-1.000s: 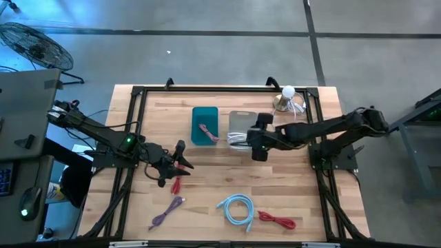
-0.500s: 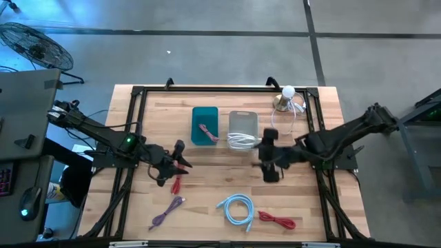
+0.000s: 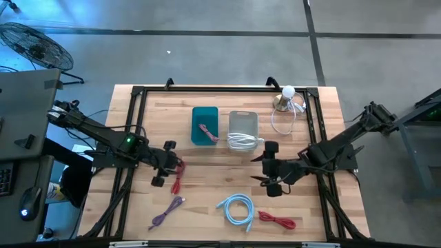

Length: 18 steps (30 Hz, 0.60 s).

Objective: Pick & Place USB Port
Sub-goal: Put the top red charger cable into the blue bin

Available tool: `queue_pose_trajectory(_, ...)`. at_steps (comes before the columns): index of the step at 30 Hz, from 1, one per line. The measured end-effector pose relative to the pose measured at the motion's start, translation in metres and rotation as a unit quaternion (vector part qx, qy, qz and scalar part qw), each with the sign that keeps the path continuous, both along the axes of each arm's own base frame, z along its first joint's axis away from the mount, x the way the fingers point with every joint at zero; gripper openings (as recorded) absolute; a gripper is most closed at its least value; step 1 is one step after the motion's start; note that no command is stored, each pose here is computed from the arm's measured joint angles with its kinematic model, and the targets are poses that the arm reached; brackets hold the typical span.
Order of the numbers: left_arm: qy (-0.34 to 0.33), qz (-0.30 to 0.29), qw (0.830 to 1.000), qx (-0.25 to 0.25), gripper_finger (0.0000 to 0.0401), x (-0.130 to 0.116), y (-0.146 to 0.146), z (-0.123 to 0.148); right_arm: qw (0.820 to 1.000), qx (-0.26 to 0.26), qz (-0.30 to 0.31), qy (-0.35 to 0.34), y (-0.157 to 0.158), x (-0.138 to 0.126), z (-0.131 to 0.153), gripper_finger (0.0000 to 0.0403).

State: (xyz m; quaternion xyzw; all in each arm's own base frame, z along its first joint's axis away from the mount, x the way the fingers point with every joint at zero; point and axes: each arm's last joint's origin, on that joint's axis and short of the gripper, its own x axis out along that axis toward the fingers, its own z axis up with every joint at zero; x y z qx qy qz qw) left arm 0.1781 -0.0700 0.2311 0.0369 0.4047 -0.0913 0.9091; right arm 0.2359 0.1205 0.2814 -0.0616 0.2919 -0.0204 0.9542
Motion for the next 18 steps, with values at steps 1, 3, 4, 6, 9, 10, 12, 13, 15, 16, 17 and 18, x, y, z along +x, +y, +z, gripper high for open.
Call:
queue_pose_trajectory(1, 0.002, 0.016, 1.000, -0.011, 0.0129, 0.000, 0.000, 0.000, 1.000, -0.003, 0.002, 0.000, 0.000, 0.000, 0.000, 0.0261)
queue_pose_trajectory(3, 0.009, 0.048, 0.998, -0.038, 0.0129, 0.000, 0.000, 0.000, 1.000, -0.006, 0.002, 0.000, 0.000, 0.000, 0.000, 0.0261)
queue_pose_trajectory(4, 0.013, 0.067, 0.996, -0.054, 0.0129, 0.001, 0.000, -0.001, 1.000, -0.009, 0.000, -0.001, 0.000, 0.000, 0.000, 0.0261)
queue_pose_trajectory(6, 0.022, 0.101, 0.991, -0.082, 0.0129, 0.000, 0.000, -0.001, 1.000, -0.013, -0.001, -0.002, -0.001, 0.000, 0.000, 0.0261)
queue_pose_trajectory(9, 0.037, 0.121, 0.986, -0.111, 0.0129, 0.001, -0.001, -0.003, 1.000, -0.021, 0.005, -0.001, -0.001, 0.000, 0.000, 0.0261)
queue_pose_trajectory(10, 0.043, 0.121, 0.985, -0.117, 0.0129, 0.002, -0.002, -0.004, 1.000, -0.023, 0.006, -0.001, -0.001, 0.000, 0.000, 0.0261)
queue_pose_trajectory(12, 0.052, 0.121, 0.983, -0.125, 0.0129, 0.003, -0.003, -0.006, 1.000, -0.029, 0.010, -0.001, -0.001, 0.000, 0.000, 0.0261)
queue_pose_trajectory(13, 0.062, 0.120, 0.982, -0.131, 0.0129, 0.005, -0.004, -0.008, 0.999, -0.032, 0.012, 0.000, 0.000, 0.000, 0.000, 0.0261)
queue_pose_trajectory(15, 0.086, 0.119, 0.980, -0.132, 0.0129, 0.007, -0.006, -0.014, 0.999, -0.038, 0.018, 0.001, 0.000, 0.000, 0.000, 0.0261)
queue_pose_trajectory(16, 0.097, 0.117, 0.979, -0.138, 0.0129, 0.008, -0.007, -0.017, 0.999, -0.039, 0.019, 0.001, 0.000, 0.000, 0.000, 0.0261)
queue_pose_trajectory(17, 0.108, 0.119, 0.976, -0.148, 0.0129, 0.010, -0.008, -0.019, 0.999, -0.042, 0.022, 0.001, 0.000, 0.000, 0.000, 0.0261)
queue_pose_trajectory(18, 0.122, 0.124, 0.972, -0.157, 0.0129, 0.011, -0.009, -0.022, 0.999, -0.042, 0.023, 0.002, 0.000, 0.000, 0.000, 0.0261)
